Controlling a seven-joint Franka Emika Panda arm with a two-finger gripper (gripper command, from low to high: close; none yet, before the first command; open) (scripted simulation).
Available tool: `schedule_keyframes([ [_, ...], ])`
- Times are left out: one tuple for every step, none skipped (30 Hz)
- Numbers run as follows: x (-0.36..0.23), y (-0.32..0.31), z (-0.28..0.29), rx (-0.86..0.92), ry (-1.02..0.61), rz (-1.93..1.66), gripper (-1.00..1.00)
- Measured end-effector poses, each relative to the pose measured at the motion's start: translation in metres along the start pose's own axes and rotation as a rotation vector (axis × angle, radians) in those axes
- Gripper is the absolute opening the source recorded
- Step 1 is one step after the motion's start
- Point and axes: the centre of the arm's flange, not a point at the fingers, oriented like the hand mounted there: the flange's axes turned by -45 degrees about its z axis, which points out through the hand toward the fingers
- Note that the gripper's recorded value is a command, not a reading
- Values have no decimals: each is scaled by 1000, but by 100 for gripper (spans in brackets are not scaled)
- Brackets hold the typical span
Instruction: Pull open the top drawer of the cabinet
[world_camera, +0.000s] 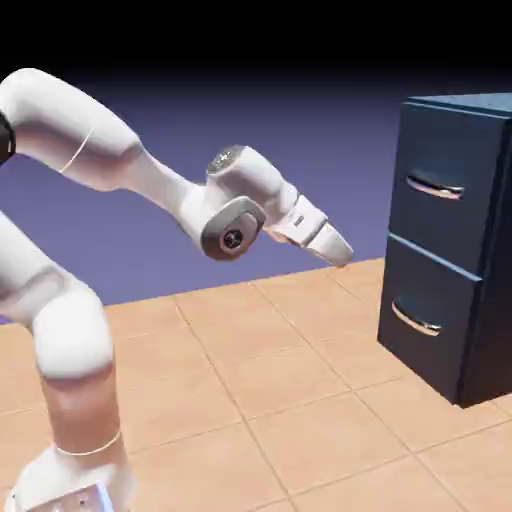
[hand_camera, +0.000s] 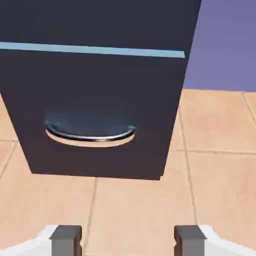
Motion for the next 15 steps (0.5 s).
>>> schedule_keyframes([
  [-2, 6, 11, 14, -30, 11, 0],
  [-6, 11, 22, 28, -60, 21, 0],
  [-9, 17, 33, 40, -90, 31, 0],
  [-13, 22, 45, 52, -119, 40, 0],
  [-18, 27, 56, 63, -148, 48, 0],
  [-23, 32, 67, 72, -176, 56, 0],
  [-29, 37, 78, 81, -204, 63, 0],
  [-35, 42, 88, 88, -231, 69, 0],
  [-41, 47, 99, 95, -257, 75, 0],
  [-48, 51, 109, 100, -282, 80, 0],
  [-55, 56, 119, 104, -306, 84, 0],
  [-62, 61, 128, 107, -329, 88, 0],
  [-69, 66, 137, 108, -351, 92, 0],
  [-76, 71, 145, 108, -371, 96, 0],
  [-83, 76, 153, 107, -391, 96, 0],
])
